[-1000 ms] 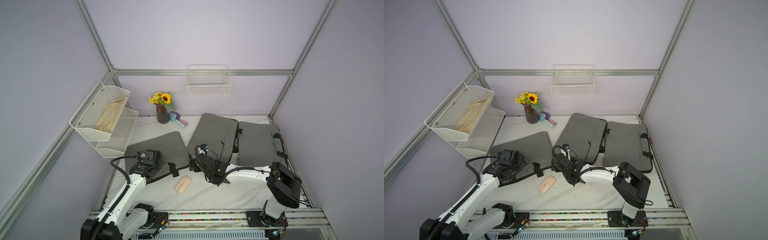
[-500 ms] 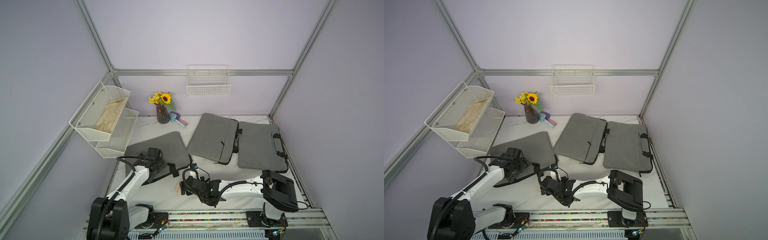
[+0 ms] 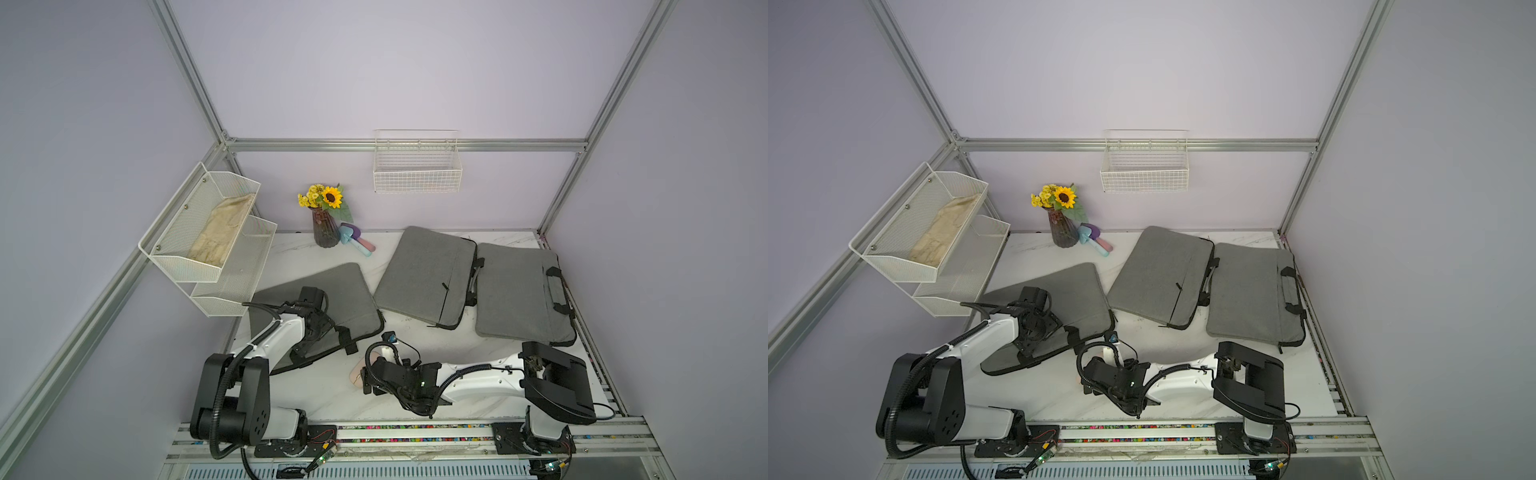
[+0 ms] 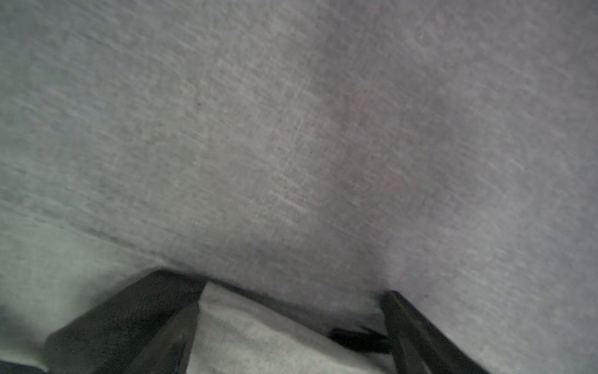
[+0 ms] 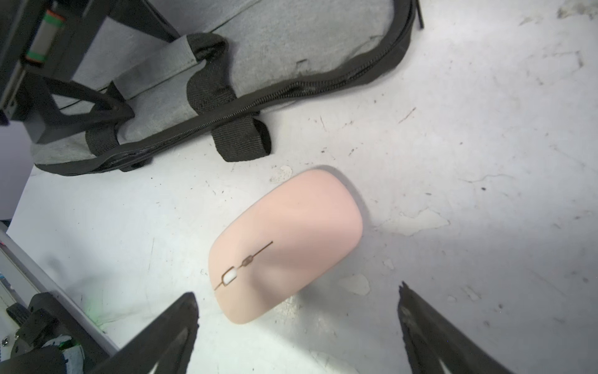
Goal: Put the mouse into the laptop bag
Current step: Open the zippered laptop bag at the center of the board.
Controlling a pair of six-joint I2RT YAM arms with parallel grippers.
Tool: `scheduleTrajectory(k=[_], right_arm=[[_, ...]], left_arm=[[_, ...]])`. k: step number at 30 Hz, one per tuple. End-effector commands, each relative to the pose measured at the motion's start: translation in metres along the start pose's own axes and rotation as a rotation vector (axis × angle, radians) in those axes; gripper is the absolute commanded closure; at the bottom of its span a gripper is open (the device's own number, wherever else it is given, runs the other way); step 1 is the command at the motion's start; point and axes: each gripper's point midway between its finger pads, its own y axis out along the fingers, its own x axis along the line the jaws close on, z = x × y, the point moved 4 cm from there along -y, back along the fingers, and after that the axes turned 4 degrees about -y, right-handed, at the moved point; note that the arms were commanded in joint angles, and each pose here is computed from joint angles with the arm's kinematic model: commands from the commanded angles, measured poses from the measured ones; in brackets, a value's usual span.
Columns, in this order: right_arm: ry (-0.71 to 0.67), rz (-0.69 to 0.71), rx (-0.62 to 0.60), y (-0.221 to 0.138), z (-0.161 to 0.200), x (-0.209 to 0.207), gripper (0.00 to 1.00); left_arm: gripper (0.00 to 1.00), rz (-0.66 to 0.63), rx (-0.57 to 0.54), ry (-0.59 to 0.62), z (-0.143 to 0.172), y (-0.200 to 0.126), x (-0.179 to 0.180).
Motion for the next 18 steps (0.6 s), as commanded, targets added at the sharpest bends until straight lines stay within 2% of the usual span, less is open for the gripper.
scheduleTrajectory(k=[1, 6, 10, 14, 18], right_arm=[[0.011, -0.001, 0.012, 0.003, 0.009, -0.003, 0.03], [-0.002, -0.025, 0.049, 0.014, 0.021, 0.009, 0.03], [-0.009, -0.031, 0.067, 0.023, 0.031, 0.017, 0.03], [-0.006, -0.019, 0.077, 0.031, 0.036, 0.022, 0.03], [0.0, 0.036, 0.077, 0.043, 0.038, 0.021, 0.03]], left_arm=[[0.3, -0.057, -0.014, 0.042, -0.012, 0.012, -0.008], [0.77, -0.047, -0.037, 0.097, -0.022, 0.01, -0.02], [0.99, 0.013, -0.025, 0.126, -0.024, 0.0, -0.031], [1.0, 0.101, -0.074, 0.132, -0.031, -0.026, -0.035], [1.0, 0.22, -0.172, 0.135, -0.04, -0.067, -0.035]])
